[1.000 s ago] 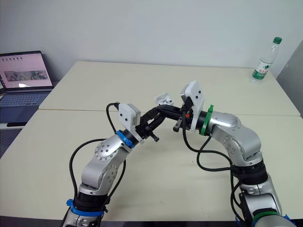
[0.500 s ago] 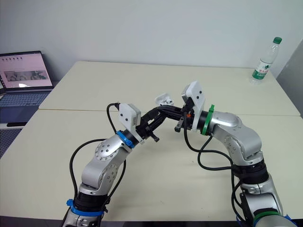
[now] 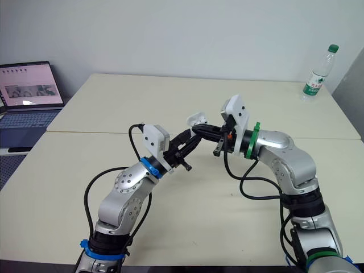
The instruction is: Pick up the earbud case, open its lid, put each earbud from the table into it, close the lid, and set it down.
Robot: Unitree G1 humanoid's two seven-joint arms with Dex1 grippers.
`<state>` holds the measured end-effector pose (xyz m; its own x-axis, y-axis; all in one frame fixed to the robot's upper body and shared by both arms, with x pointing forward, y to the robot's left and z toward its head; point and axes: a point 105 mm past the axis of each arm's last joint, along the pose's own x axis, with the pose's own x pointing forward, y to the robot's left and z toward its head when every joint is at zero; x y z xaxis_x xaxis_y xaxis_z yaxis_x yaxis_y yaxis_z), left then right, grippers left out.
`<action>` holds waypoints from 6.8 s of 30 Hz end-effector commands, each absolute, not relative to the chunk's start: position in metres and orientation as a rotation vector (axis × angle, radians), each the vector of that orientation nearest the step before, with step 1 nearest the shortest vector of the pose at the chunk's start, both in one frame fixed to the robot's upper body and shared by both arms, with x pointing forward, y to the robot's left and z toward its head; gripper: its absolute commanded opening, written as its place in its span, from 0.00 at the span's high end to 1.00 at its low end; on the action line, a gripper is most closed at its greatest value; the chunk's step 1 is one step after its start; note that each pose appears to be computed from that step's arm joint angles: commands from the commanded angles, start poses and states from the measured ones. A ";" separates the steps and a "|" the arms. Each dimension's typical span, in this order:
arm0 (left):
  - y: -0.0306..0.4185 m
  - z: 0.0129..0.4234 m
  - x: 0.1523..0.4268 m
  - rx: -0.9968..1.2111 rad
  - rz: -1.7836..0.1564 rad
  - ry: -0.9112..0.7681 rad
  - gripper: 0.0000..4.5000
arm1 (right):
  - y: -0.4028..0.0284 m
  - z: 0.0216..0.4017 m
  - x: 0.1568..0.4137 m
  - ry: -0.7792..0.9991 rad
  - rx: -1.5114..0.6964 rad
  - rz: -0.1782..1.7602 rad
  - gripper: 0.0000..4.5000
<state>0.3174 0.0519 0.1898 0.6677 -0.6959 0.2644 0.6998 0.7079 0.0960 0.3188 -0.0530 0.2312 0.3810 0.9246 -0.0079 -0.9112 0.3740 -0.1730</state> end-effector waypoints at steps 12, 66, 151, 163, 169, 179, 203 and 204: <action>0.045 0.209 0.307 -0.014 -0.828 -0.374 0.82 | -0.048 0.245 0.310 -0.158 -0.160 1.212 0.99; 0.078 0.184 0.297 0.029 -0.683 -0.296 0.82 | -0.159 0.094 0.240 0.362 -0.473 1.194 0.01; 0.073 0.180 0.298 0.004 -0.652 -0.301 0.82 | -0.379 0.081 0.233 1.110 -1.052 0.994 0.45; 0.073 0.180 0.298 0.002 -0.650 -0.304 0.82 | -0.385 0.081 0.228 1.147 -1.063 0.988 0.45; 0.072 0.180 0.298 0.002 -0.654 -0.304 0.82 | -0.378 0.079 0.233 1.109 -1.044 0.985 0.45; 0.073 0.179 0.298 0.008 -0.654 -0.301 0.82 | -0.374 0.075 0.233 1.081 -1.042 1.000 0.89; 0.073 0.193 0.320 0.037 -0.669 -0.341 0.82 | -0.053 0.294 0.318 -0.264 0.159 0.997 0.91; 0.073 0.195 0.322 0.041 -0.671 -0.346 0.82 | -0.049 0.293 0.316 -0.263 0.169 0.995 0.91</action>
